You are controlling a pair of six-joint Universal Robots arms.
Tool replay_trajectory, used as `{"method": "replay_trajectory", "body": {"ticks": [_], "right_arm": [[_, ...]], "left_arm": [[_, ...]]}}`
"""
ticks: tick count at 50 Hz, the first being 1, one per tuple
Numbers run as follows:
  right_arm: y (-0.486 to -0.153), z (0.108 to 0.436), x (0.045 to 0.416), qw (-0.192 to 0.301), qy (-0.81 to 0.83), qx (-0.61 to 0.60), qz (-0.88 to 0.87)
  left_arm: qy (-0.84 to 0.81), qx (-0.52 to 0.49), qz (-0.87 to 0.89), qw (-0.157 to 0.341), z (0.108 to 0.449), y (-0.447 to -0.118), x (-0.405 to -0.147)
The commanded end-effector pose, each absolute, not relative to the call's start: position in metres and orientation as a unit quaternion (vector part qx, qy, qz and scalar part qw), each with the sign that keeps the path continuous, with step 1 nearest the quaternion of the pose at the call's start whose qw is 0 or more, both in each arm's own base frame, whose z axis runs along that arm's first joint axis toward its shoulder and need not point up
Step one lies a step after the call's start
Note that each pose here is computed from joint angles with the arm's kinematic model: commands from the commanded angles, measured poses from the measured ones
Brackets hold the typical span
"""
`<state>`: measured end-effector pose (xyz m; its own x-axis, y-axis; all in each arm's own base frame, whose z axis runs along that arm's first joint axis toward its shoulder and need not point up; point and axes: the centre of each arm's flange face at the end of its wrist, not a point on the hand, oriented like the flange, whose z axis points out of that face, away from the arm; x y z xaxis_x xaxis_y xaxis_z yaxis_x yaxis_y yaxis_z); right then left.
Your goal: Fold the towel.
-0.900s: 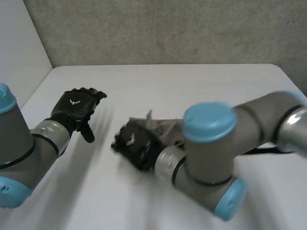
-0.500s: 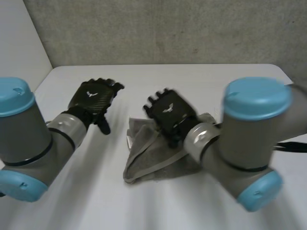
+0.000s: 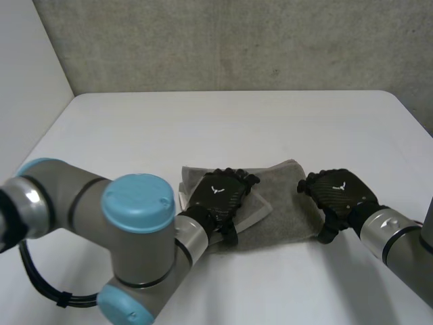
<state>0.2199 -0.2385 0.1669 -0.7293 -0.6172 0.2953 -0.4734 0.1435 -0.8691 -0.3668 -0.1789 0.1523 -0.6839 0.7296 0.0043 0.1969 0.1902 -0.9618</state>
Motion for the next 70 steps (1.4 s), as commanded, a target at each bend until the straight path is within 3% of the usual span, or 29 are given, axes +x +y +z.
{"method": "replay_trajectory", "body": {"ticks": [1,7,12,15,26,31,36,38,39,44,52,58,63,65,66,70], "right_arm": [[-0.234,0.143,0.223,0.075,0.753,-0.37,-0.539],[-0.243,0.13,0.223,0.055,0.745,-0.376,-0.549],[-0.249,0.132,0.221,0.041,0.741,-0.372,-0.558],[-0.253,0.133,0.219,0.027,0.739,-0.365,-0.566],[-0.261,0.144,0.217,-0.032,0.724,-0.372,-0.579],[-0.262,0.165,0.23,-0.048,0.688,-0.4,-0.604],[-0.254,0.199,0.267,-0.029,0.629,-0.431,-0.647],[-0.236,0.214,0.303,0.007,0.586,-0.462,-0.666],[-0.236,0.214,0.303,0.007,0.586,-0.462,-0.666],[-0.181,0.188,0.37,0.089,0.54,-0.553,-0.628],[-0.143,0.14,0.404,0.162,0.487,-0.641,-0.571],[-0.142,0.141,0.404,0.173,0.484,-0.642,-0.569],[-0.15,0.182,0.391,0.173,0.519,-0.581,-0.603],[-0.159,0.192,0.38,0.182,0.545,-0.548,-0.608],[-0.183,0.203,0.358,0.183,0.588,-0.493,-0.614],[-0.22,0.217,0.317,0.197,0.664,-0.381,-0.612]], "left_arm": [[-0.733,-0.32,0.571,0.186,0.132,-0.206,-0.376],[-0.724,-0.334,0.585,0.149,0.127,-0.223,-0.37],[-0.731,-0.243,0.635,0.058,0.14,-0.266,-0.339],[-0.731,-0.213,0.648,0.036,0.151,-0.274,-0.328],[-0.729,-0.231,0.642,0.05,0.158,-0.249,-0.332],[-0.724,-0.236,0.645,0.057,0.167,-0.238,-0.333],[-0.717,-0.23,0.656,0.061,0.185,-0.23,-0.324],[-0.713,-0.225,0.661,0.06,0.193,-0.227,-0.32],[-0.71,-0.22,0.666,0.061,0.201,-0.225,-0.316],[-0.707,-0.187,0.68,0.042,0.219,-0.231,-0.289],[-0.707,-0.136,0.693,0.005,0.235,-0.248,-0.248],[-0.708,-0.13,0.694,0.009,0.235,-0.254,-0.245],[-0.699,-0.139,0.701,0.03,0.239,-0.257,-0.253],[-0.697,-0.139,0.702,0.044,0.239,-0.261,-0.259],[-0.697,-0.139,0.702,0.044,0.239,-0.261,-0.259],[-0.697,-0.138,0.693,0.12,0.236,-0.261,-0.29]]}}
